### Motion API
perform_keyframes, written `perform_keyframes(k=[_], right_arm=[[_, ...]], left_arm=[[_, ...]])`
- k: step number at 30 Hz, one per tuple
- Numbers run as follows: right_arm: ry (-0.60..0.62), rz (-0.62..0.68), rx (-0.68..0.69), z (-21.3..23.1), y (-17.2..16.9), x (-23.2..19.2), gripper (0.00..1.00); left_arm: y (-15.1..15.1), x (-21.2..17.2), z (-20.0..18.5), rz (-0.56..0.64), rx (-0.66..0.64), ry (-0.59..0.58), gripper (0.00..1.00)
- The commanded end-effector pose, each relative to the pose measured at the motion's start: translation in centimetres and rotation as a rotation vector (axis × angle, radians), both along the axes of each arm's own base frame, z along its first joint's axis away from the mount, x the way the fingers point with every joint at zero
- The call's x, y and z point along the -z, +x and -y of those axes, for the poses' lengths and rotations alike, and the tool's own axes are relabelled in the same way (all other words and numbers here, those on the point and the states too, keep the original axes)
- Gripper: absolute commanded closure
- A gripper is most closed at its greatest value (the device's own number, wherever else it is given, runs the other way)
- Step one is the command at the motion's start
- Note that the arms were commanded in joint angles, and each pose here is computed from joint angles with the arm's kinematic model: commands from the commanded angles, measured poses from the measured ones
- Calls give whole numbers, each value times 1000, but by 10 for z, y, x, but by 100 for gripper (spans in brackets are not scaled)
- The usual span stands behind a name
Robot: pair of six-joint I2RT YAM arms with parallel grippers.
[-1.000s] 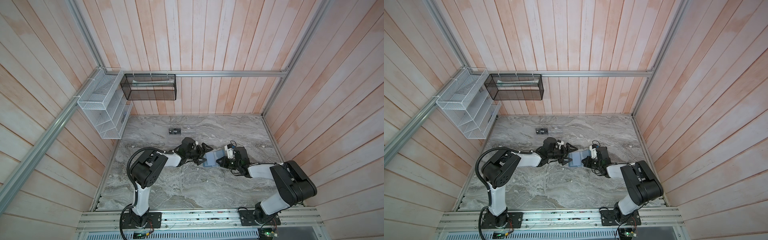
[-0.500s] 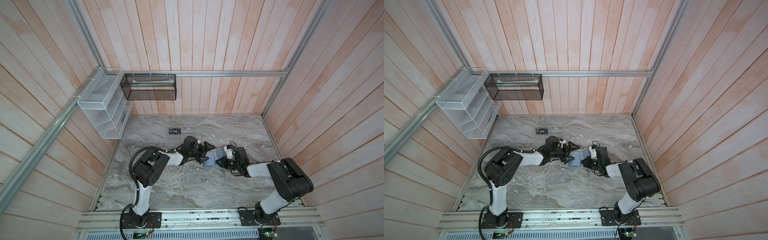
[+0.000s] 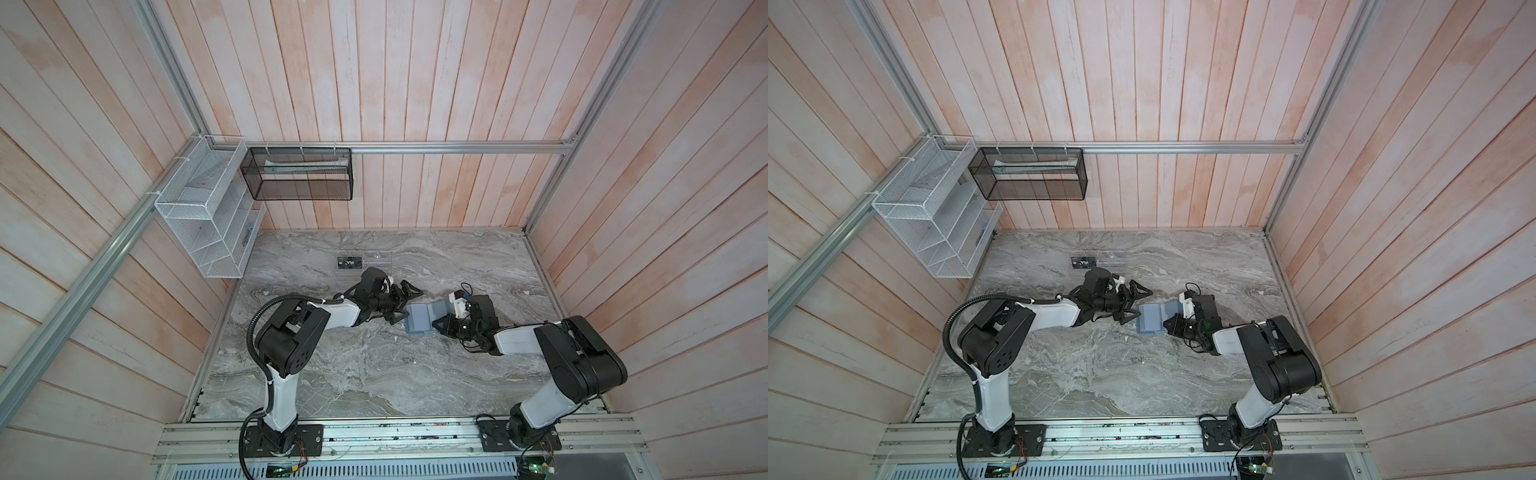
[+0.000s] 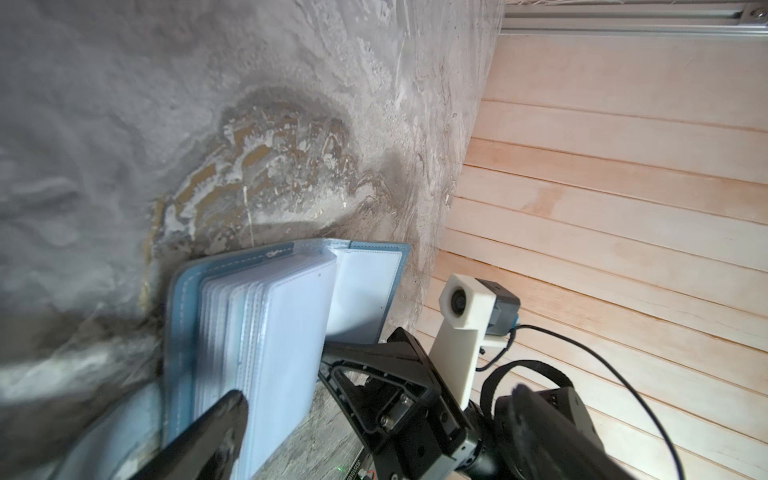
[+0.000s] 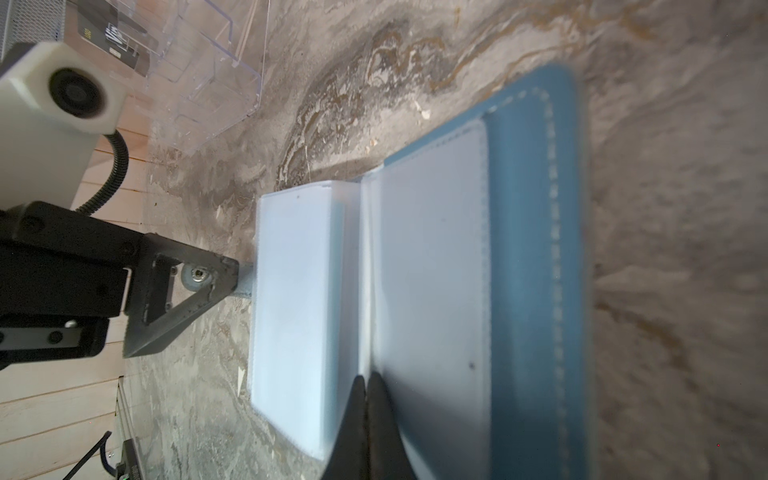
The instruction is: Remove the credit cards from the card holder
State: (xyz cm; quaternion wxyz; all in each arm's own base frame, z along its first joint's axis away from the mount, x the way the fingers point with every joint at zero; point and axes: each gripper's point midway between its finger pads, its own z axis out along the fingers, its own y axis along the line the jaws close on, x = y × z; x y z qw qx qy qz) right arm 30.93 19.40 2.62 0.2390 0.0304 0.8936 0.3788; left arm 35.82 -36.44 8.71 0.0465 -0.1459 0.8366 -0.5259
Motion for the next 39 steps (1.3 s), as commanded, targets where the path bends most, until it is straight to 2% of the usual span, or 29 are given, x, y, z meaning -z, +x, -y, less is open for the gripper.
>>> perform_keyframes(k=[1,8,19,29,39], right_arm=[[1,-17,1,2,-5,6,100],[-7,-17,2,4,-7,8,100],[2,-20,2,3,-7,10,100],[11,-19,-1,2,-7,9,100],[28,-10,-2,3,-6,4,100]], left_arm=[[-6,3,7,11,37,13,0],[-10,9,19,5,60,11,0],[-14,20,18,-15,61,27,0],[-10,15,37,-11,78,5,0],[-11,17,40,-23,75,-8,0]])
